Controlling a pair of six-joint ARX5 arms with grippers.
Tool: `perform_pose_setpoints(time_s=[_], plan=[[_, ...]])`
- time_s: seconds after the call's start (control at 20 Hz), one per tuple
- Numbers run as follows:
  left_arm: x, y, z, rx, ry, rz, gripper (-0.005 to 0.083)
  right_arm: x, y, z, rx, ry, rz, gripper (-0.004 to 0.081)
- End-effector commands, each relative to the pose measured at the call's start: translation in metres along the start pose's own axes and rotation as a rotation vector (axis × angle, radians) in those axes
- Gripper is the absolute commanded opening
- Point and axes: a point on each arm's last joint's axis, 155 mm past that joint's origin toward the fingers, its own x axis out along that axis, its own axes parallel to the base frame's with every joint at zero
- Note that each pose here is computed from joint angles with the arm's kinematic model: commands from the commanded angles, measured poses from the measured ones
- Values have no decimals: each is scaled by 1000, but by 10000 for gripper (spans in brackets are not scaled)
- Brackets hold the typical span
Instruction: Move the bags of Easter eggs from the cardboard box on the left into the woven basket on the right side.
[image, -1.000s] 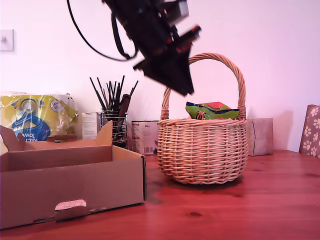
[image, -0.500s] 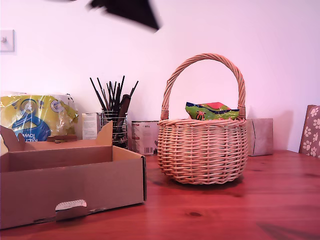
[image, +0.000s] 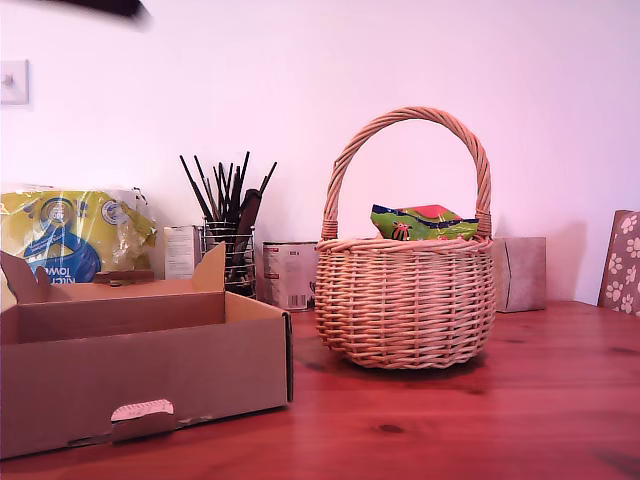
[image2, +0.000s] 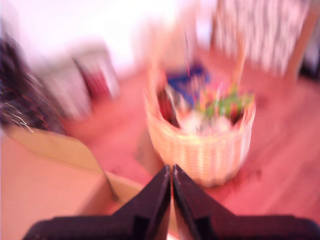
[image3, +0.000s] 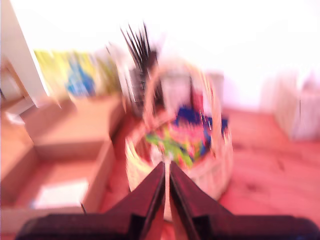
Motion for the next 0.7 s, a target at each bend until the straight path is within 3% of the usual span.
perform_pose_setpoints(time_s=[0.0,0.5,0.65], plan=[[-3,3,-13,-3,25,14,-24,3,0,-5,5,17,0,-12],[-8,1,-24,-7,69,9,-24,-3,-3,-59,4,234,-13,-12],[-3,1,-30,-9,94,8,-24,-4,-3,-64,4,254,-14,-12]])
